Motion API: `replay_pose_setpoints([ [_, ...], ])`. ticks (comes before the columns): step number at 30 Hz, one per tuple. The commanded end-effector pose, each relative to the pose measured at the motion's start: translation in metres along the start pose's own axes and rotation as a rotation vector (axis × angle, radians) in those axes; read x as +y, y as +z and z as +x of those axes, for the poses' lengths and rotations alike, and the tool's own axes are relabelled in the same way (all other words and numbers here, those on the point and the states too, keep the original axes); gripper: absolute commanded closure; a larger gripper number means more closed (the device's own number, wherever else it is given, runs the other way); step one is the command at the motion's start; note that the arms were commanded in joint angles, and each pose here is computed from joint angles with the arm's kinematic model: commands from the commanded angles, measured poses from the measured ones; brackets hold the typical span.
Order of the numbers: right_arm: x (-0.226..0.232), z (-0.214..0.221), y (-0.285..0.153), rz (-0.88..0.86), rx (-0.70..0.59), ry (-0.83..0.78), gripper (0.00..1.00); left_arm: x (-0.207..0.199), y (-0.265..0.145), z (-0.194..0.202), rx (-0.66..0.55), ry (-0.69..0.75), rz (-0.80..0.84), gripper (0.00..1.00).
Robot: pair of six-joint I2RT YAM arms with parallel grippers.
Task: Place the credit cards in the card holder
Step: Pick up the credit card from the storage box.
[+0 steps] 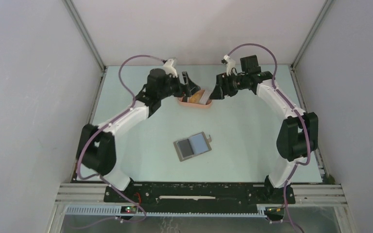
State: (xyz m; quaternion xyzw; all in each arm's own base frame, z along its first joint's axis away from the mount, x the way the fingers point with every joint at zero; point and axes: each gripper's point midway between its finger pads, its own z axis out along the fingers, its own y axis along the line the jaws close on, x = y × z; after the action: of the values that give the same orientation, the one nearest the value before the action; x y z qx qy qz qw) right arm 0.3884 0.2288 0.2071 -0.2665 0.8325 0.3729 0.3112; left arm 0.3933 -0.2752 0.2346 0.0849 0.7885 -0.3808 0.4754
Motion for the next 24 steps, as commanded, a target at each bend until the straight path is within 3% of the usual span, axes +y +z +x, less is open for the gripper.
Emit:
replay_pose_setpoints([
  [1,-0.019,-0.005,0.006,-0.019,-0.016,0.192,0.21,-0.009,0.032,0.002,0.13,-0.084,0.066,0.15],
  [8,-0.055,-0.013,0.047,-0.001,0.034,0.408,0.32,0.031,0.032,0.013,0.123,-0.025,-0.092,0.17],
  [14,-0.085,-0.02,0.073,0.137,0.012,0.472,0.34,0.076,0.003,0.016,0.067,0.082,-0.311,0.16],
  [17,-0.09,-0.02,0.076,0.164,0.01,0.453,0.36,0.101,0.0,0.014,0.052,0.066,-0.374,0.16],
  [20,-0.086,-0.015,0.071,0.162,0.028,0.423,0.36,0.115,0.008,0.012,0.072,-0.019,-0.355,0.2],
  [24,-0.07,-0.007,0.047,0.099,0.044,0.389,0.37,0.095,0.031,0.006,0.094,-0.07,-0.22,0.23],
])
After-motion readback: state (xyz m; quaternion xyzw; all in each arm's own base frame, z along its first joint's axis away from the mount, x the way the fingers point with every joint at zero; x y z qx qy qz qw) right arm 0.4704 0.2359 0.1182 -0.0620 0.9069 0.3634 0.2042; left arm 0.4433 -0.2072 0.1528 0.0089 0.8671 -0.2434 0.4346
